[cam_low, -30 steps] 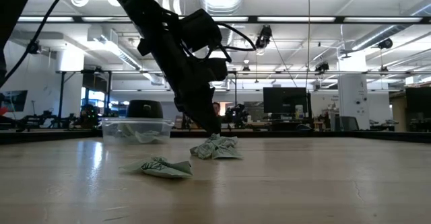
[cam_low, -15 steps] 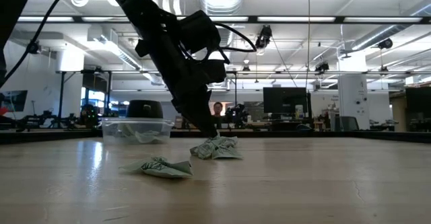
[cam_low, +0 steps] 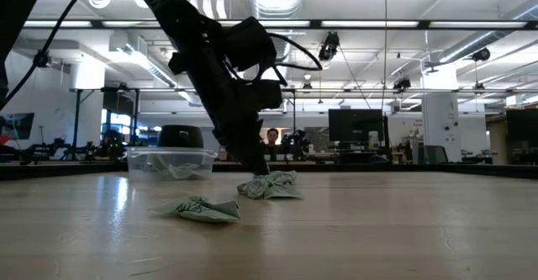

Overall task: Pick and place items into bin
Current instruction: Put the green stevia packet into the transparent bin

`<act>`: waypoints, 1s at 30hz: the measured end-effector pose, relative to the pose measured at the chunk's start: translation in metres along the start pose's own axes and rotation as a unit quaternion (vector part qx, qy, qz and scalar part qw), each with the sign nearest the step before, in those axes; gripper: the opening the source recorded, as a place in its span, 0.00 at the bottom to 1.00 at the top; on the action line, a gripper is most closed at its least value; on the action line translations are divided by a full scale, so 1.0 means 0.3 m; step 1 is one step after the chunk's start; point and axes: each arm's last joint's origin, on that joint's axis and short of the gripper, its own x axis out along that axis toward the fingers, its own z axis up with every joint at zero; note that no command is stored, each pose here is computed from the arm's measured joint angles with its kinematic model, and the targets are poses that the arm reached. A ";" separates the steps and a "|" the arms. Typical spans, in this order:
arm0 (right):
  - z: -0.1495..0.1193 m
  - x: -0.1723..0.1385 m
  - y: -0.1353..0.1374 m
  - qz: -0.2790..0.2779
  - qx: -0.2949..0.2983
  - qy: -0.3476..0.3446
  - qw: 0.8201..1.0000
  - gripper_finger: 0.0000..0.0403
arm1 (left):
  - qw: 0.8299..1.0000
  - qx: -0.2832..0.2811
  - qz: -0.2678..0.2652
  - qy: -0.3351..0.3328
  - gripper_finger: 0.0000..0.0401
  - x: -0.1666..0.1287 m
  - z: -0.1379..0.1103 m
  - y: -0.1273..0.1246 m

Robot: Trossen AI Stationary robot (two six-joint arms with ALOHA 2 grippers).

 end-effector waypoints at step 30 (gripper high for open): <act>-0.026 0.016 -0.009 -0.009 -0.006 0.006 1.000 0.15 | 1.000 0.003 -0.002 -0.005 0.01 -0.006 0.012 -0.002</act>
